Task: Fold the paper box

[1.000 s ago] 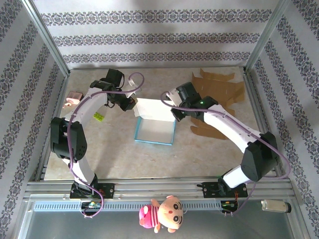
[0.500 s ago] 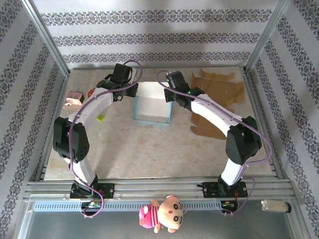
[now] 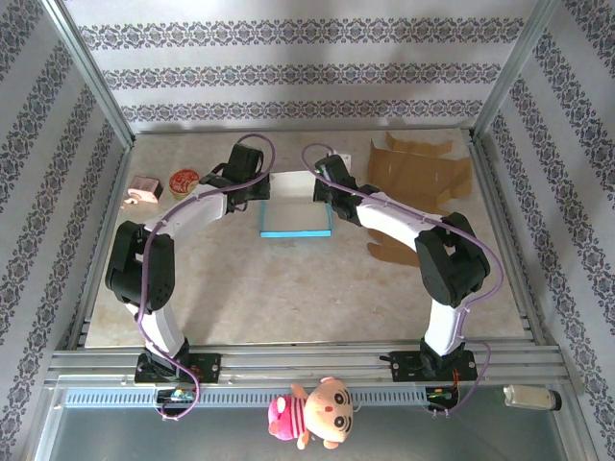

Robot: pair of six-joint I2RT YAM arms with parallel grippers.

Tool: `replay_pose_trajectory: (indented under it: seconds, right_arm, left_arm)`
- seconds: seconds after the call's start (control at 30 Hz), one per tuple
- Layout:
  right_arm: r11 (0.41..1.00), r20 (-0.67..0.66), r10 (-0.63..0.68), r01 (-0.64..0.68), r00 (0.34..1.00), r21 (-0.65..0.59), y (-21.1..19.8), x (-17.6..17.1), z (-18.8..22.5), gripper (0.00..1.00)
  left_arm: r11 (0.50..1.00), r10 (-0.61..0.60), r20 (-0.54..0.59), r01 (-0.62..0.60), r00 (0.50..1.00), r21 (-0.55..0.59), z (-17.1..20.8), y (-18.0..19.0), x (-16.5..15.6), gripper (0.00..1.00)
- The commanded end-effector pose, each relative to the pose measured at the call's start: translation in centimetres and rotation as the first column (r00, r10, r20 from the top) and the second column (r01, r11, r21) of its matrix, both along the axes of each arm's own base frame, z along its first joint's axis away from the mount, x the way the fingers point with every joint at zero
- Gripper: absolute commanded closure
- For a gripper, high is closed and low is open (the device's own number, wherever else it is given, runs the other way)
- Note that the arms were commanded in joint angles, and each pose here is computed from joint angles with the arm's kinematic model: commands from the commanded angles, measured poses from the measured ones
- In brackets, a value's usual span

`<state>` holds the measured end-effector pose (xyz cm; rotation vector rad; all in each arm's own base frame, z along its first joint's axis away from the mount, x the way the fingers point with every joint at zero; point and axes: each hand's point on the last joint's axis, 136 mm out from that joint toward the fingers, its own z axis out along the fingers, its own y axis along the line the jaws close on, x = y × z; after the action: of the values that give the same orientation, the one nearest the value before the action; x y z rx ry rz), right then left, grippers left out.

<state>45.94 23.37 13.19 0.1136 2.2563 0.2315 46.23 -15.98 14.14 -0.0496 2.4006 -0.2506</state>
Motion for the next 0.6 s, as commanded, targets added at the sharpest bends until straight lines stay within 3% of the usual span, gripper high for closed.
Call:
replay_pose_trajectory:
  seconds: [0.0,0.57]
  right_arm:
    - [0.997,-0.027,-0.009,0.011,1.0,0.081,1.2,-1.1,-1.6,1.0]
    - [1.0,-0.065,0.012,-0.011,0.998,0.02,1.3,-4.5,-4.6,1.0]
  left_arm:
    - [0.99,-0.019,-0.015,0.016,1.0,-0.138,-0.5,-2.8,-0.7,1.0]
    - [0.975,0.026,-0.13,-0.054,0.991,-0.217,-3.9,-1.9,-5.4,0.99]
